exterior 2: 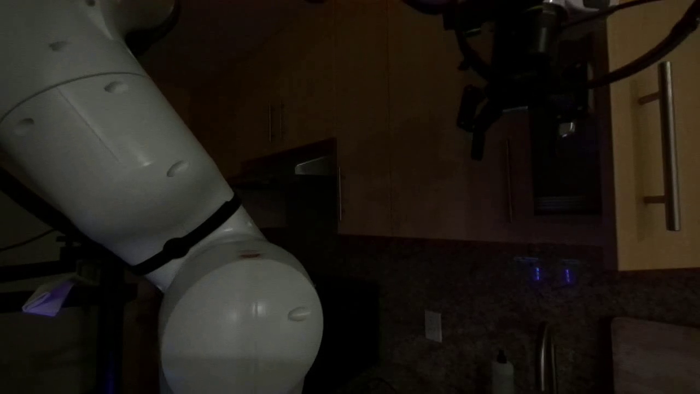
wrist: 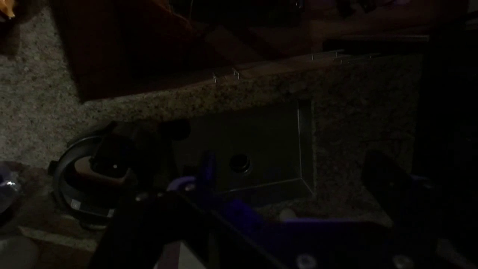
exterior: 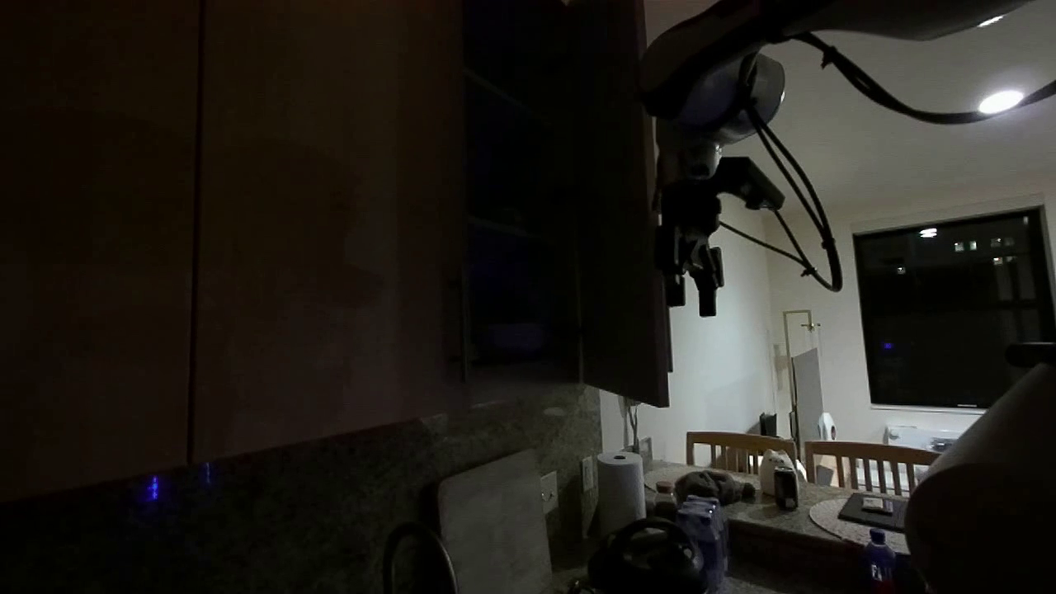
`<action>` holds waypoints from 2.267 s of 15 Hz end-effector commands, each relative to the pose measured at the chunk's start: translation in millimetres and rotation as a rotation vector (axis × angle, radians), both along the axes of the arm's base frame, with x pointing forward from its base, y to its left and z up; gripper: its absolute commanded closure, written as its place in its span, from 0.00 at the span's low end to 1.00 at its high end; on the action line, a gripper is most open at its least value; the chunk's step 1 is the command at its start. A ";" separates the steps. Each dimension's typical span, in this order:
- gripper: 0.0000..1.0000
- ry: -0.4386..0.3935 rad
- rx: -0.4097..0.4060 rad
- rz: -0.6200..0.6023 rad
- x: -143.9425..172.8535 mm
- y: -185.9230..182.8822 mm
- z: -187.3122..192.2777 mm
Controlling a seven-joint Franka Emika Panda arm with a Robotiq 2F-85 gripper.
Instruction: Open the third cabinet door from the right
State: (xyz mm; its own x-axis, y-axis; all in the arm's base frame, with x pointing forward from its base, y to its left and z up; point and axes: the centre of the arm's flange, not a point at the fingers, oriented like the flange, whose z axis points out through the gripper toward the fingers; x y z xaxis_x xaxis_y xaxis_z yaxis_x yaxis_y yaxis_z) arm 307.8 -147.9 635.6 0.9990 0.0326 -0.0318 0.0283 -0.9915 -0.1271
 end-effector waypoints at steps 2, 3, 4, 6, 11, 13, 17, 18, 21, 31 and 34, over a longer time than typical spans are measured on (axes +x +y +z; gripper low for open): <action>0.00 0.116 -0.043 -0.032 19.2 24.2 -3.5; 0.00 0.132 -0.046 -0.030 22.6 28.8 -4.7; 0.00 0.144 -0.048 -0.026 27.2 33.2 -5.3; 0.00 0.162 -0.056 -0.027 32.4 45.3 -5.4; 0.00 0.181 -0.099 -0.044 53.0 79.6 -5.2; 0.00 0.143 -0.118 -0.091 59.5 91.8 -3.6; 0.00 0.013 -0.083 -0.284 71.5 96.6 11.9; 0.00 0.000 -0.068 -0.333 75.1 89.1 16.5; 0.00 -0.033 -0.051 -0.483 81.5 62.2 28.7; 0.00 -0.137 -0.125 -0.990 96.7 72.4 36.8; 0.00 -0.174 -0.153 -1.129 93.9 76.1 43.4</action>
State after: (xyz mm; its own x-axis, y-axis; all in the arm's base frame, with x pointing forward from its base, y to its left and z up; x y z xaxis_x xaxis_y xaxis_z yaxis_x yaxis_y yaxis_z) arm 409.8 -74.3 678.3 0.5687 -0.8125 0.1282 -0.8099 -0.5804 -0.0853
